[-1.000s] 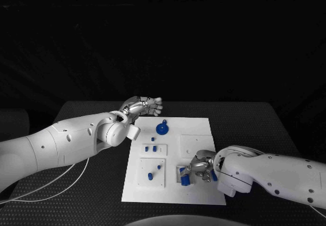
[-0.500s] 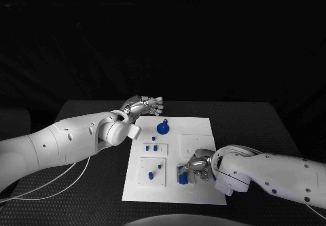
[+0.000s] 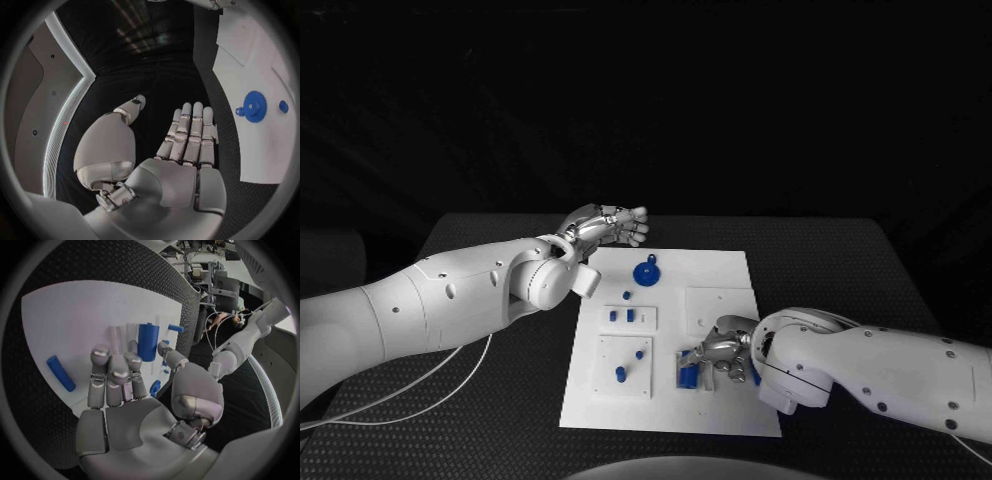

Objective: Assemble the parts on the task board

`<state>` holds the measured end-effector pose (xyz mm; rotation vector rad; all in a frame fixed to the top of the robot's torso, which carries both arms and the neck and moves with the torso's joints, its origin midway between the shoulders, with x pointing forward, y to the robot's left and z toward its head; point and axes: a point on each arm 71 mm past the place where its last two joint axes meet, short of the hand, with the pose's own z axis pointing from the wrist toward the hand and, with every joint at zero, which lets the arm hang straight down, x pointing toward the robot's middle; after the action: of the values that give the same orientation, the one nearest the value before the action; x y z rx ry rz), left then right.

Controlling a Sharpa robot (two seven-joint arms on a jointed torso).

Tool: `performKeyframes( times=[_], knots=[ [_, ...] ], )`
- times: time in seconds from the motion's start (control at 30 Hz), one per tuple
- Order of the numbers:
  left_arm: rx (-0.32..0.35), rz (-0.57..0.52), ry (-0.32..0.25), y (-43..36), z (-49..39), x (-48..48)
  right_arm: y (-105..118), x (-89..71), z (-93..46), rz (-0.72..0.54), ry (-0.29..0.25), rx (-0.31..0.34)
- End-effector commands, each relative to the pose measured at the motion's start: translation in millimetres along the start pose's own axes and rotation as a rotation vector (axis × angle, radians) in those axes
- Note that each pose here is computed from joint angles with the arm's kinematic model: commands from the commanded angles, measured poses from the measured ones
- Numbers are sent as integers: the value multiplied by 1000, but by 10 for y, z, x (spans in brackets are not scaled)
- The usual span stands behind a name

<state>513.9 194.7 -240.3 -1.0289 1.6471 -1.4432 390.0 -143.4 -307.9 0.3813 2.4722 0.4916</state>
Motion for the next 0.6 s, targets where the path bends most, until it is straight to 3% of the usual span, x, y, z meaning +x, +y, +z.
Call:
performKeyframes(
  times=[0.03, 0.47, 0.6],
  knots=[
    [8, -4, 21, -13, 7, 34, 18, 14, 0, -27, -4, -11],
    [7, -4, 22, -13, 8, 38, 35, 20, -8, -37, -8, -24],
    [7, -4, 21, -13, 9, 37, 19, -5, -24, -50, -33, -40]
  ],
)
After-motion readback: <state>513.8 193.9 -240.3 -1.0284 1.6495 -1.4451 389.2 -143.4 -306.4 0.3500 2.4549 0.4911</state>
